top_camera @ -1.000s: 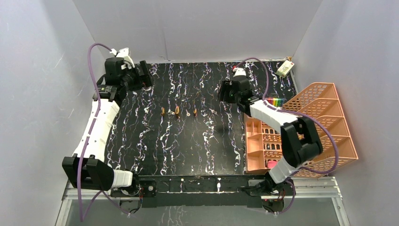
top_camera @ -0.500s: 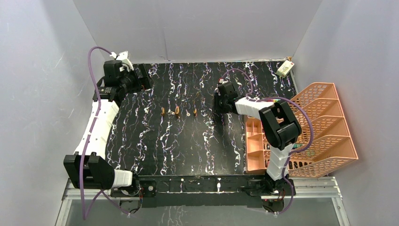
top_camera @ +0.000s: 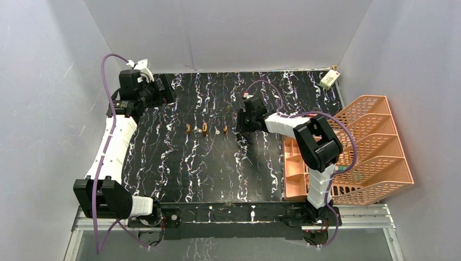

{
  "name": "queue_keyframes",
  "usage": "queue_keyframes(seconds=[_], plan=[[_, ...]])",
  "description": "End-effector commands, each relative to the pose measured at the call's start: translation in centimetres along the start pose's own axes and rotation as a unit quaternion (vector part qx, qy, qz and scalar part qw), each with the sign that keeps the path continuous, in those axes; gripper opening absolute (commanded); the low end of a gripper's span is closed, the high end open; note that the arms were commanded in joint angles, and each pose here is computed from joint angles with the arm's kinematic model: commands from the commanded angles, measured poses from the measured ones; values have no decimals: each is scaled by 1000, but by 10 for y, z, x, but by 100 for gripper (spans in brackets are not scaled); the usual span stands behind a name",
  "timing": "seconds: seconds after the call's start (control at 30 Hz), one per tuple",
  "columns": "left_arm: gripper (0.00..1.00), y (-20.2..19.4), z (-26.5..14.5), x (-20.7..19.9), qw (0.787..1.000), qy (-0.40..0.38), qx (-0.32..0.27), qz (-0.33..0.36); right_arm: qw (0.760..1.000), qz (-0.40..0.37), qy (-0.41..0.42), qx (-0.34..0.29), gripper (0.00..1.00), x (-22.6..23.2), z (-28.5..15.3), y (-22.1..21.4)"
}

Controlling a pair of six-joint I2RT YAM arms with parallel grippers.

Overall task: Lock with the key
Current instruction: Reset both arms

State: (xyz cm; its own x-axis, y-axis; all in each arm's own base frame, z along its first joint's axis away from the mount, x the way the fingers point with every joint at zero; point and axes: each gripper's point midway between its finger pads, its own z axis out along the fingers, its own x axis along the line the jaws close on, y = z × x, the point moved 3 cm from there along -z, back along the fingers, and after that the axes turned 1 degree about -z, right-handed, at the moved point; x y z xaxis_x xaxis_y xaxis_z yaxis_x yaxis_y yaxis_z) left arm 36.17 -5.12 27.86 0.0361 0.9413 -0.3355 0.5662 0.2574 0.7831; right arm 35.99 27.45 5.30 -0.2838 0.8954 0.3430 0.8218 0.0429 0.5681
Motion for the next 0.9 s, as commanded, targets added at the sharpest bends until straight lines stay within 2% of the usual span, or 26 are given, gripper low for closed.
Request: queue_keyframes(seconds=[0.0,0.1,0.27,0.37,0.43,0.47,0.6,0.87], plan=[[98,15,-16,-8,1000,-14,-24,10,999,2,31,-15,39,21,-6,15],[98,17,-18,-8,999,-16,-30,12,999,0,32,-30,41,24,-15,25],[98,20,-23,-9,999,-12,-33,15,996,-1,12,-89,54,13,-48,62],[98,20,-25,-8,999,-12,-42,17,992,-6,15,-129,75,1,-75,84],[98,20,-26,-7,999,-9,-44,17,984,-23,18,-178,96,-3,-97,98],[98,19,-26,-6,999,-8,-46,17,977,-27,10,-211,98,-5,-109,104],[98,18,-21,-5,998,-14,-52,17,965,-34,-31,-259,99,-13,-150,111],[98,21,-25,-13,996,-39,-78,15,945,15,-50,-323,98,-19,-216,101]])
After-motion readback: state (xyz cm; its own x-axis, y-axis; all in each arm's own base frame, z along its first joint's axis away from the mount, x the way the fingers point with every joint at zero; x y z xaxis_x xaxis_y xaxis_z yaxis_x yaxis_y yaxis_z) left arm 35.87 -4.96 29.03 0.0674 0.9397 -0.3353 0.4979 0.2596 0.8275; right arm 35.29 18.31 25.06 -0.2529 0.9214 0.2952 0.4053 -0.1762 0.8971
